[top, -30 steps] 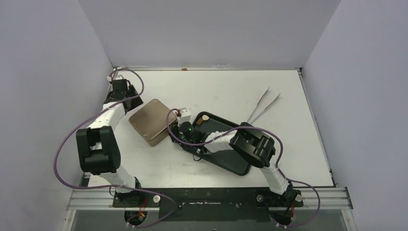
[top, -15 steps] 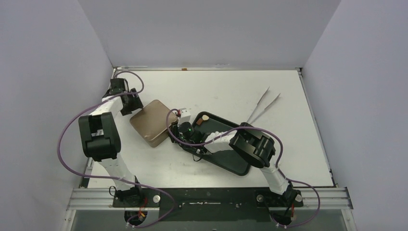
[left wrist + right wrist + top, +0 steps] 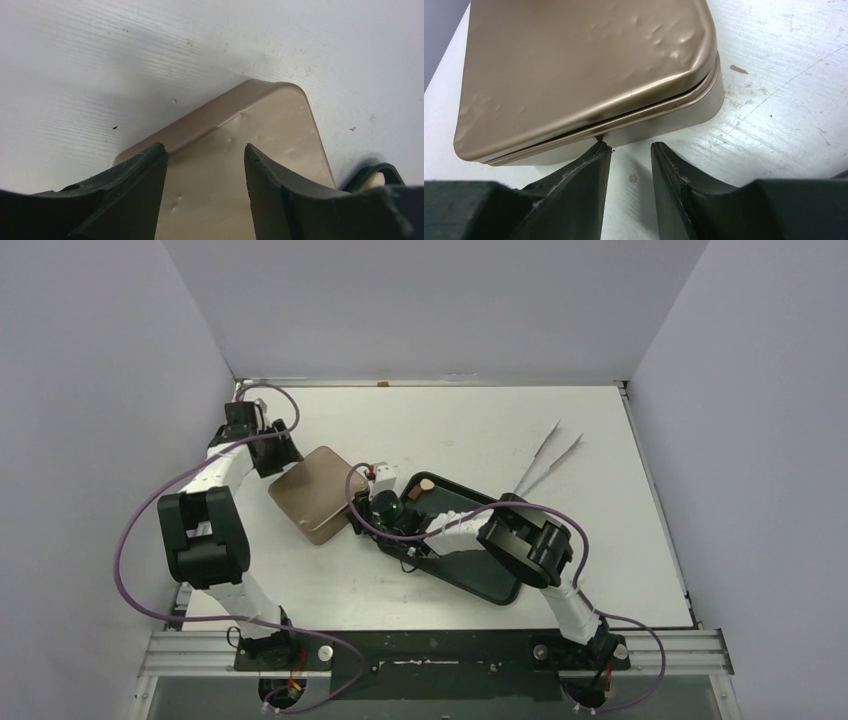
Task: Pack the chocolate
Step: Close the box lid on the packing box.
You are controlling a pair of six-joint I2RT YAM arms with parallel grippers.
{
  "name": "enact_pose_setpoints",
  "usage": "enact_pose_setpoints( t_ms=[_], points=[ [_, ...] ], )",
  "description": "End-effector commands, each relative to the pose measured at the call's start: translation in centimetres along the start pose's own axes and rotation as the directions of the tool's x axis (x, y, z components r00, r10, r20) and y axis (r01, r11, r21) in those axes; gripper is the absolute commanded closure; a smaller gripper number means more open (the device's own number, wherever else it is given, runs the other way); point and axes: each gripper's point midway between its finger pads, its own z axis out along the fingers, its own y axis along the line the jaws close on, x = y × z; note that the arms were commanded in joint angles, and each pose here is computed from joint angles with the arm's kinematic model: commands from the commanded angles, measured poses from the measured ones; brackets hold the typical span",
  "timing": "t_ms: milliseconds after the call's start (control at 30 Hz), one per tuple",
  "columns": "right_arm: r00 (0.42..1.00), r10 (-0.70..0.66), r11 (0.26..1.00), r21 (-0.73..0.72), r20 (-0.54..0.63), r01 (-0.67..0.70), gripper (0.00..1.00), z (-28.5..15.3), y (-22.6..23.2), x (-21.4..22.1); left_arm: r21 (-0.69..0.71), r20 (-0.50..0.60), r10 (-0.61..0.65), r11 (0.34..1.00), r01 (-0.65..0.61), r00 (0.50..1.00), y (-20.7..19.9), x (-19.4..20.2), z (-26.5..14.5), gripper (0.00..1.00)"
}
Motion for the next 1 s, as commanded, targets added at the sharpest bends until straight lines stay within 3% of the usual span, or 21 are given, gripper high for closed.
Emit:
enact_pose_setpoints(
  t_ms=[0, 267, 433, 567, 700, 967],
  points=[
    [0.995, 0.043, 0.997, -0.067, 0.095, -0.037, 0.62, -0.5, 2.3, -4.3, 0.051, 0.119, -0.007, 0.999, 0.001, 0.993, -1.5, -3.1, -2.2, 0.44],
    [0.988, 0.093, 0.989, -0.122, 0.122, -0.078, 0.47, -4.1, 3.3, -7.9, -0.178, 0.379, -0.074, 0.972, 0.151, 0.922, 3.9, -6.8, -7.2, 0.33],
    [0.983, 0.125, 0.982, -0.161, 0.136, -0.102, 0.32, -5.9, 2.8, -10.7, -0.060, 0.378, -0.233, 0.960, 0.275, 0.896, 6.0, -5.6, -7.8, 0.32],
    [0.988, 0.119, 0.982, -0.156, 0.101, -0.103, 0.23, -5.0, 0.8, -12.1, 0.026, 0.367, -0.268, 0.960, 0.278, 0.891, 5.5, -3.8, -7.5, 0.32],
    [0.995, 0.097, 0.984, -0.152, 0.007, -0.095, 0.22, -2.7, -0.5, -12.2, 0.041, 0.339, -0.282, 0.958, 0.285, 0.897, 5.5, -2.5, -6.7, 0.33],
    [0.992, 0.114, 0.971, -0.206, -0.062, -0.124, 0.34, -0.2, -2.0, -12.2, 0.054, 0.281, -0.303, 0.952, 0.300, 0.911, 5.6, -0.8, -5.0, 0.41]
  ],
)
